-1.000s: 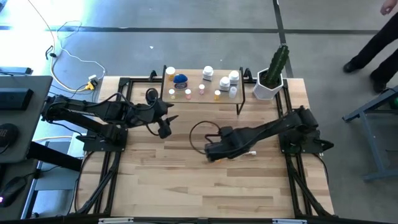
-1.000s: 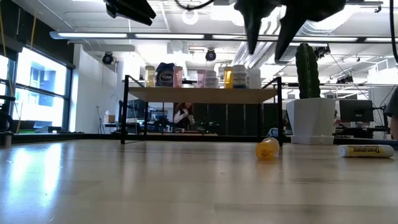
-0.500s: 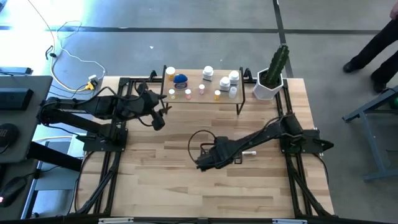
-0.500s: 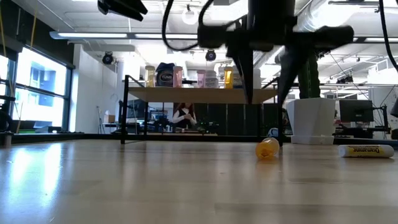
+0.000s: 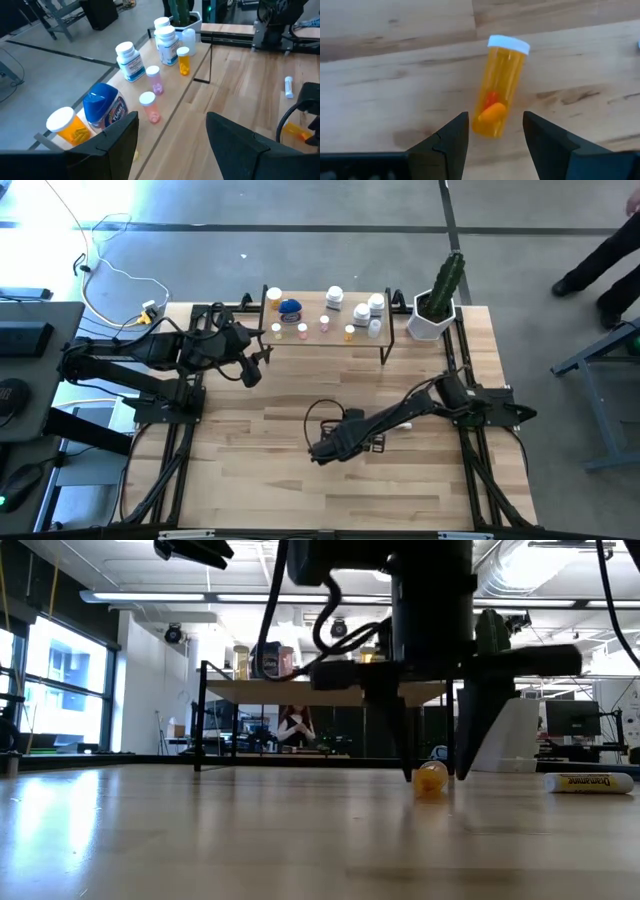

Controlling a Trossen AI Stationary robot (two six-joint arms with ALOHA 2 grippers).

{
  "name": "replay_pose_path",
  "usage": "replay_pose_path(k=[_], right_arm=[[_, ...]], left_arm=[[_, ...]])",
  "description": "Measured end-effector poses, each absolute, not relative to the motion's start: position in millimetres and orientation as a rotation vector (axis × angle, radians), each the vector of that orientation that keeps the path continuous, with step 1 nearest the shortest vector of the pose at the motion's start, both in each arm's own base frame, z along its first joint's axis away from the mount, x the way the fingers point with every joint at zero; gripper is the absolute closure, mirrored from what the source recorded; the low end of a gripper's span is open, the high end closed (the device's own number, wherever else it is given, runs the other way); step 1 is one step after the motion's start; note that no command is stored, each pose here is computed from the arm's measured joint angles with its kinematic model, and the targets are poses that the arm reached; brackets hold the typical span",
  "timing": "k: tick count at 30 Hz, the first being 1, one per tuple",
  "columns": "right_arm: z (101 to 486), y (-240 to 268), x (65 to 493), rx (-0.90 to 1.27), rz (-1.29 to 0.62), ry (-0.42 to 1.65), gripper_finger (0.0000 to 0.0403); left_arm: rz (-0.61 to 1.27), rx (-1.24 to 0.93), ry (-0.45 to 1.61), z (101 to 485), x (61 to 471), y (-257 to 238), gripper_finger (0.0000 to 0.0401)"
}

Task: Pick and place medicine bottles onto shelf by color
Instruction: Put the small orange pill bottle on the shelf

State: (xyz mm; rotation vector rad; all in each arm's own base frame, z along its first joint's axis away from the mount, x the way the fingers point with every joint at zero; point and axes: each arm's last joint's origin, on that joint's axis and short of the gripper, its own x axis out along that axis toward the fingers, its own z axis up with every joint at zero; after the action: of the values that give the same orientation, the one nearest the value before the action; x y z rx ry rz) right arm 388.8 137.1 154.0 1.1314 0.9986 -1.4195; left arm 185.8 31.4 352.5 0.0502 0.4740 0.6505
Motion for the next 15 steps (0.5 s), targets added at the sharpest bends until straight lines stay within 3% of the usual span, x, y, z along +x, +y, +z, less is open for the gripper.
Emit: replay_pose_path(k=[15], right_arm=[[144, 127, 394, 1.131, -1.454, 1.009, 0.0225]], left_arm=[[0.65, 0.051, 0.475, 352, 186, 31, 0.0178]])
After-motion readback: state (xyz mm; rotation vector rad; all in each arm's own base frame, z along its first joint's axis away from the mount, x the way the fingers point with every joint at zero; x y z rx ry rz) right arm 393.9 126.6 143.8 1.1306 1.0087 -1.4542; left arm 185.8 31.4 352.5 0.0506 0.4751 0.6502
